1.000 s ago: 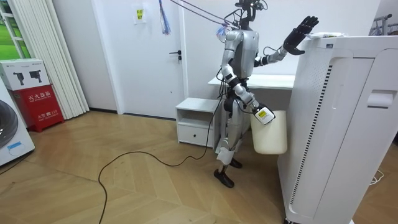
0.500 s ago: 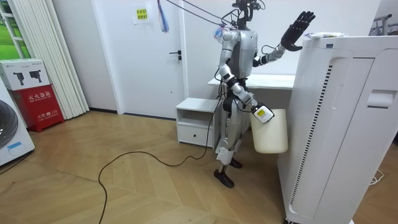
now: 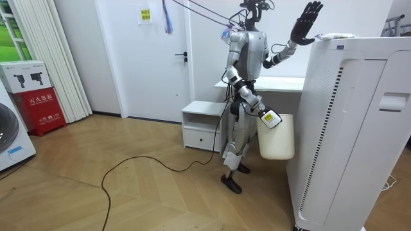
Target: Pick garbage
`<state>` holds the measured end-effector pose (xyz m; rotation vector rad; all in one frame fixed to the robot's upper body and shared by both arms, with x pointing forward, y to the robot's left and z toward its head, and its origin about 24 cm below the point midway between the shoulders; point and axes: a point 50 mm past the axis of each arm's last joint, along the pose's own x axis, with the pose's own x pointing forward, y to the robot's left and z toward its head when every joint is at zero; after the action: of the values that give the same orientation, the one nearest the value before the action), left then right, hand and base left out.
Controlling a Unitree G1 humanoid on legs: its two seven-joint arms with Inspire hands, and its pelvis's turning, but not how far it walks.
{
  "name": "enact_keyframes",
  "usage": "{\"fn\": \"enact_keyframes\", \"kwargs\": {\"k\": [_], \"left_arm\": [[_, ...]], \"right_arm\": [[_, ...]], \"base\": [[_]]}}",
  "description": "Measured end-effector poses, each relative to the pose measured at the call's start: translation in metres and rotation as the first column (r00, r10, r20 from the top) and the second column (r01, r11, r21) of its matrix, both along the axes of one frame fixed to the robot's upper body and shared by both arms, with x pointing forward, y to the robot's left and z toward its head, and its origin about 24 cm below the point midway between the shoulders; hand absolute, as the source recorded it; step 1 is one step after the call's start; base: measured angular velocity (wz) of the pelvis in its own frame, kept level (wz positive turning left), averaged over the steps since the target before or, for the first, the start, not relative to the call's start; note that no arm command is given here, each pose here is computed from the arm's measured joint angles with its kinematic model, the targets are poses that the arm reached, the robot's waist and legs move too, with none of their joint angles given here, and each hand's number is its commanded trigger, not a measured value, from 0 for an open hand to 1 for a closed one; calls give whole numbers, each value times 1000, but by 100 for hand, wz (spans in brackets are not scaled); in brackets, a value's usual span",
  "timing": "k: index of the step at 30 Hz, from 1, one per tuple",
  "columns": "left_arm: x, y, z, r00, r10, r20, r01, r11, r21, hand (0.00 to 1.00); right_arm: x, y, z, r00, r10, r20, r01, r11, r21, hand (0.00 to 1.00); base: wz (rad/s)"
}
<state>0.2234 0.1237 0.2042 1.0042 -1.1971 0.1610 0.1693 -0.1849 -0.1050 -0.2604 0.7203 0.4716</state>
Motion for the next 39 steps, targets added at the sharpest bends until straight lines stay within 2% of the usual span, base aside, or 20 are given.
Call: {"fn": "enact_keyframes", "kwargs": {"k": [20, 24, 29, 33, 34, 35, 36, 38, 39], "left_arm": [[9, 2, 5, 997, 55, -58, -53, 998, 45, 0], [15, 2, -3, 988, 81, -128, -70, 994, 84, 0], [30, -1, -26, 938, 160, -308, -108, 978, 180, 0], [31, -2, -28, 926, 164, -340, -96, 974, 206, 0], [31, -2, -28, 923, 165, -347, -93, 972, 213, 11], [31, -2, -29, 921, 167, -352, -94, 972, 216, 49], [32, -2, -29, 916, 173, -363, -95, 970, 222, 58], [34, -1, -30, 904, 187, -384, -102, 967, 232, 100], [36, 0, -31, 896, 199, -396, -109, 965, 237, 100]], "right_arm": [[-4, -2, -2, 999, 6, -35, -7, 1000, -5, 100], [-3, -1, -2, 999, 16, -28, -16, 1000, -10, 100], [-5, -2, -4, 998, 23, -65, -25, 999, -41, 100], [-3, -3, -3, 997, 30, -75, -35, 997, -66, 100], [-2, -2, -1, 997, 42, -70, -47, 996, -75, 100], [-2, -2, -1, 997, 43, -67, -48, 996, -74, 100], [-1, -1, 0, 997, 44, -64, -49, 996, -75, 100], [0, -1, 1, 997, 41, -68, -47, 996, -76, 100], [1, 0, 2, 997, 42, -64, -47, 996, -75, 100]], "base": [[-2], [0], [0], [0], [0], [0], [0], [-3], [-3]]}}
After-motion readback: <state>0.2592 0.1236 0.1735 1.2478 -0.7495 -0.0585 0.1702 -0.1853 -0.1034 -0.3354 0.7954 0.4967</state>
